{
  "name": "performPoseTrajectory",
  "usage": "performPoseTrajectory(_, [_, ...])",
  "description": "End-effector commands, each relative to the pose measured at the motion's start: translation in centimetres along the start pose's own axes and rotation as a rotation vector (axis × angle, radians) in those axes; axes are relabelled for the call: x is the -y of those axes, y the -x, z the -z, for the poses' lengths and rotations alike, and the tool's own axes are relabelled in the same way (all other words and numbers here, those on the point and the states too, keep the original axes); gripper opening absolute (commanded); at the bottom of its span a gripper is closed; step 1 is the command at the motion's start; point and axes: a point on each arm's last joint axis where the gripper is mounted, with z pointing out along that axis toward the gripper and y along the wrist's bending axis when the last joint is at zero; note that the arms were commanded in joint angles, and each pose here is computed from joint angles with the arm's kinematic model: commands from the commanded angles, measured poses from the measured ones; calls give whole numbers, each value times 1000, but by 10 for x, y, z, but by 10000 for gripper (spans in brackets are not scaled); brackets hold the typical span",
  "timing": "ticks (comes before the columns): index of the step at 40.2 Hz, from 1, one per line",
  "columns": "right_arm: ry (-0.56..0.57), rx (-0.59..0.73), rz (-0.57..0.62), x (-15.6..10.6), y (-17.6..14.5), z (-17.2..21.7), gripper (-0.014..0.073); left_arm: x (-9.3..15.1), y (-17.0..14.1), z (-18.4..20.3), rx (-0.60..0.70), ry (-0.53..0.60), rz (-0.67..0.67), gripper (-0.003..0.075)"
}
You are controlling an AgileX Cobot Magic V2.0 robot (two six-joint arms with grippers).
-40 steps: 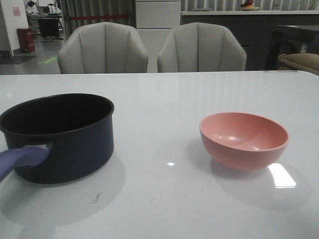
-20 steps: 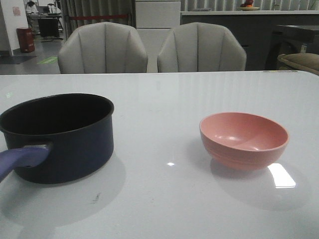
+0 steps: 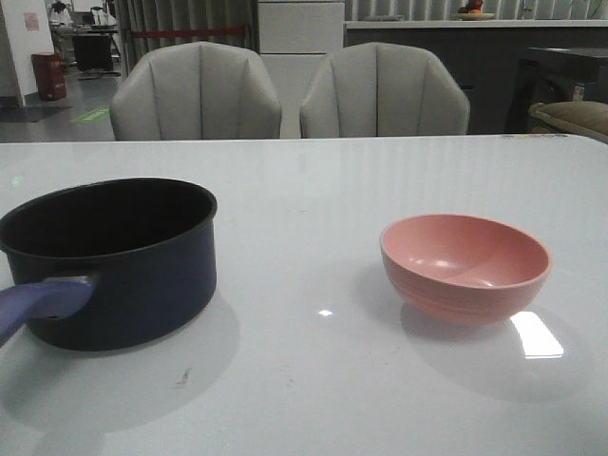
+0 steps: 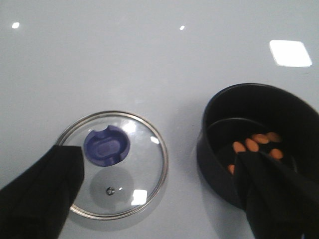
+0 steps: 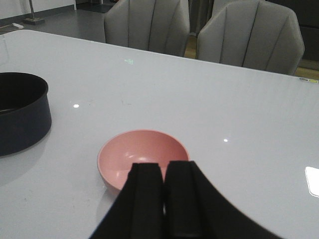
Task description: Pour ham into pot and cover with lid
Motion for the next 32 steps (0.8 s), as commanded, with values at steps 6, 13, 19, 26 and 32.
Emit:
performPoseTrajectory(6, [-38,92,0,4,15,1,150,-20,29,-40,-114,86,86,646])
performPoseTrajectory(13, [-38,92,0,4,15,1,150,-27,33,-85,-283,109,76,646])
performPoseTrajectory(19, [-38,92,0,4,15,1,150,-31,36,-118,-393,113,81,646])
performPoseTrajectory(26, [-38,92,0,4,15,1,150,-34,38,-151,-498,116,80,646])
performPoseTrajectory(32, [-38,92,0,4,15,1,150,-36,42,-167,-533,117,82,646])
